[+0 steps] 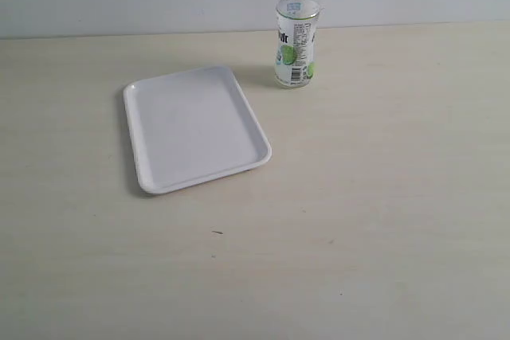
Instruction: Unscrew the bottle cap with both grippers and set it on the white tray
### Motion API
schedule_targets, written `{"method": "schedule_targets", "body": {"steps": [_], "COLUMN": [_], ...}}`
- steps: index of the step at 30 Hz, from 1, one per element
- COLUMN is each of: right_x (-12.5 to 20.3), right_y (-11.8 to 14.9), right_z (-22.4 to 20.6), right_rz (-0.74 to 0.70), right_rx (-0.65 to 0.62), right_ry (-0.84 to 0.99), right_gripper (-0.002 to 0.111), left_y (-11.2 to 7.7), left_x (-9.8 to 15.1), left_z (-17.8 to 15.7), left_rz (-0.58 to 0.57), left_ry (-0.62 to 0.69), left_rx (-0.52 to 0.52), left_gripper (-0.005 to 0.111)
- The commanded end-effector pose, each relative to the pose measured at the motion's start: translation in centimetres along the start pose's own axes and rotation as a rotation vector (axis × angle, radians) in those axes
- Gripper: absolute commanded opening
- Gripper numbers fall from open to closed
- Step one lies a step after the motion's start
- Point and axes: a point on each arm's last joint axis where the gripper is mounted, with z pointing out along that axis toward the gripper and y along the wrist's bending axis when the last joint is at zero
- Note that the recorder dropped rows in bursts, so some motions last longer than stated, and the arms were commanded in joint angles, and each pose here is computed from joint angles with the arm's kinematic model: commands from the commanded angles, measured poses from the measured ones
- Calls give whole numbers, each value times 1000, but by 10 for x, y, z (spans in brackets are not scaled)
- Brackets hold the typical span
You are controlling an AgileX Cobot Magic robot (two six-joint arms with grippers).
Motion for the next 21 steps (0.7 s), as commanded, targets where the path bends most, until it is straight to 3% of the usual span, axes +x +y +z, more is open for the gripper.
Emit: {"method": "schedule_targets", "body": {"steps": [1,4,9,15,21], "right_x": [1,-1,-10,-28,-55], "right_y": [0,0,-1,-4,-8], "right_z": [0,0,-1,-5,-17], "right_rz": [-11,-1,298,346,368], "right_rx": [5,3,-5,-7,-28], "right_ry": [-2,-23,-122,-329,-672], "right_gripper": [0,0,0,0,0], "left_y": [-4,-7,-8,-9,-8], "left_x": [-1,-1,-1,-2,-1], "left_z": [-1,-1,-1,-1,-1], "left_rz": [4,14,19,16,-46], "left_ry": [-17,-8,-5,-20,0], "left_rx": [72,118,144,150,144], "left_gripper": [0,0,0,0,0]}}
